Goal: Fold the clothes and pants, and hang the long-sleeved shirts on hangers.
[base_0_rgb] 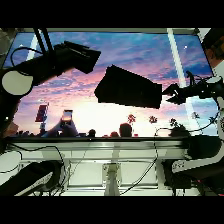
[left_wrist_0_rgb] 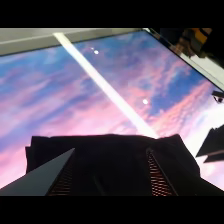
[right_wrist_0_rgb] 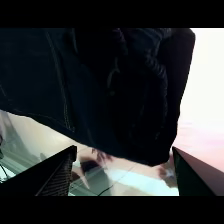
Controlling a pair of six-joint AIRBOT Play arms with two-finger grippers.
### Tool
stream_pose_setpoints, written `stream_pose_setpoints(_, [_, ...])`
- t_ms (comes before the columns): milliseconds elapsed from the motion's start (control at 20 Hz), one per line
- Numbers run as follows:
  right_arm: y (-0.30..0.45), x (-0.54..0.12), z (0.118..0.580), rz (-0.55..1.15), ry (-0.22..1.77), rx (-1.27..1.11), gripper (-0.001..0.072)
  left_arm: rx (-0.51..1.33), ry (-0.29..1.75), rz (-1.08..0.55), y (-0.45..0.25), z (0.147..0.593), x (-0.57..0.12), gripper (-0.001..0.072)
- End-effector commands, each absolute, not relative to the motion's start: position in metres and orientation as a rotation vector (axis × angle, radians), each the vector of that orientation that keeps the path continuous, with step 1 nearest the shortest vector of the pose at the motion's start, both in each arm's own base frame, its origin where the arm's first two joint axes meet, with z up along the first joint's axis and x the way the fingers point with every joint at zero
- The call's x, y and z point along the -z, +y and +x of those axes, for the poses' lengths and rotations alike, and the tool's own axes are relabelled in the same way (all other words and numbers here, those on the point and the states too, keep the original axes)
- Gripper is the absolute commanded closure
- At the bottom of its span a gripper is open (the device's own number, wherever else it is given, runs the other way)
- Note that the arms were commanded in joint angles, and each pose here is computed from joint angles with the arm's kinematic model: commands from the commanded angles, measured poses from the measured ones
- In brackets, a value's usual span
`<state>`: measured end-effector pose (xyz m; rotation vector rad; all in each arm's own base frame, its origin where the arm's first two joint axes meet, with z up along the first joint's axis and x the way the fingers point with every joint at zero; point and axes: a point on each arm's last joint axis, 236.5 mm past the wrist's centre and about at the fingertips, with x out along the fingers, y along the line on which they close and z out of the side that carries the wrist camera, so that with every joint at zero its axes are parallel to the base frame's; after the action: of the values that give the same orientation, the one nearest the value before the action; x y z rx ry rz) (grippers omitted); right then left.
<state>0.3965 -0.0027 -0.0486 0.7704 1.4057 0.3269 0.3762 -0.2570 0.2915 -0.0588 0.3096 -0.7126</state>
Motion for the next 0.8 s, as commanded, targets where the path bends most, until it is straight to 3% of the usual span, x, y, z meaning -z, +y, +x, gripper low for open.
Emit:
stream_pose_setpoints(0, [0.0, 0.069, 0.4, 0.778, 1.455, -0.32, 0.0015, 0.731, 0.347, -0.042, -0.257, 0.368, -0.285, 0.0186])
stream_pose_setpoints(300, [0.003, 0.095, 0.404, 0.809, 1.487, -0.29, 0.0022, 0.731, 0.347, -0.042, -0.257, 0.368, -0.285, 0.0187])
stream_pose_setpoints(600, [0.046, 0.112, 0.399, 0.728, 1.56, -0.365, 0.0045, 0.731, 0.347, -0.042, -0.257, 0.368, -0.285, 0.0187])
stream_pose_setpoints(650, [0.05, 0.113, 0.401, 0.715, 1.554, -0.367, 0.0115, 0.731, 0.347, -0.042, -0.257, 0.368, -0.285, 0.0187])
stream_pose_setpoints(750, [0.052, 0.115, 0.406, 0.706, 1.537, -0.36, 0.0423, 0.731, 0.347, -0.042, -0.258, 0.368, -0.285, 0.0187])
